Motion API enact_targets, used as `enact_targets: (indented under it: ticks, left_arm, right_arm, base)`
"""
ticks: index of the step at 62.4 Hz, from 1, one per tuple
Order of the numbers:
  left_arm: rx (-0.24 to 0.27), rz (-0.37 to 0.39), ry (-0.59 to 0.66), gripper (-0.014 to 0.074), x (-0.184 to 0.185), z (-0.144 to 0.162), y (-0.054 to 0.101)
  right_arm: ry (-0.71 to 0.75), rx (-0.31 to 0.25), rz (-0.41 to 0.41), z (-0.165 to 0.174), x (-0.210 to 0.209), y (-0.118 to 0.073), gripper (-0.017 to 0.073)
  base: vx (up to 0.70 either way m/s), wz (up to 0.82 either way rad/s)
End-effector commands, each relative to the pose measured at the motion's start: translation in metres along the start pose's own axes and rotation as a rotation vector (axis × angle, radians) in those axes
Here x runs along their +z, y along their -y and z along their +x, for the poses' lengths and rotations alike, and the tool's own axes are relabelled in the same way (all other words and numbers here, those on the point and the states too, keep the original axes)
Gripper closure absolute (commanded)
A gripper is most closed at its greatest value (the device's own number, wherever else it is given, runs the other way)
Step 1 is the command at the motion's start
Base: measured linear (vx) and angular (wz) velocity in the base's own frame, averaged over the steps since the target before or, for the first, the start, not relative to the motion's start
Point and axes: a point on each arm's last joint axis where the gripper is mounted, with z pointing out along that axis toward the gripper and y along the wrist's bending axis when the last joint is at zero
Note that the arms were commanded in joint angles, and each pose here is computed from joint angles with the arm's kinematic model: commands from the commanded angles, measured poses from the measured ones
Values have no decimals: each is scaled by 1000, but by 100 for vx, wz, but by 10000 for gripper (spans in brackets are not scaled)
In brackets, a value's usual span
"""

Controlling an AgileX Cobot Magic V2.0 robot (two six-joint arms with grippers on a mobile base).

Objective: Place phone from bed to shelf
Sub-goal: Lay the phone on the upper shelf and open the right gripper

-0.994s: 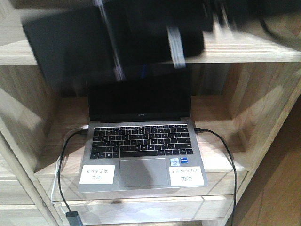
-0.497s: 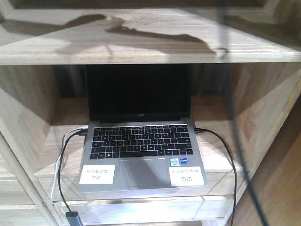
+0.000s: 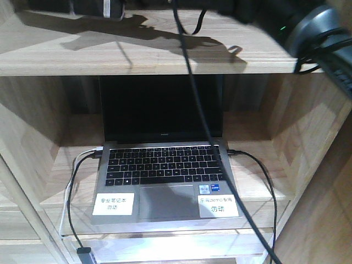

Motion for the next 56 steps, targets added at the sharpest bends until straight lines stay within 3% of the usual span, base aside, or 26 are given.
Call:
enact_targets:
  ticks: [1, 15, 33, 44, 56]
  left_arm:
    - [-9, -3, 71, 592, 0, -4, 0]
    - [-9, -3, 71, 592, 0, -4, 0]
    - [-9, -3, 71, 592, 0, -4, 0]
    - [-9, -3, 71, 592, 0, -4, 0]
    - [-9, -3, 71, 592, 0, -4, 0]
  right_arm:
    - [126, -6, -5, -30, -15, -16, 561]
    - [96, 20, 7, -15, -3, -1, 561]
    - [108, 24, 28, -15, -2, 2, 514]
    - [119, 25, 42, -16, -2, 4, 385]
    - [133, 26, 59, -17, -2, 5, 116]
  base:
    - [0, 0]
    - [0, 0]
    - [0, 0]
    - [0, 0]
    - [0, 0]
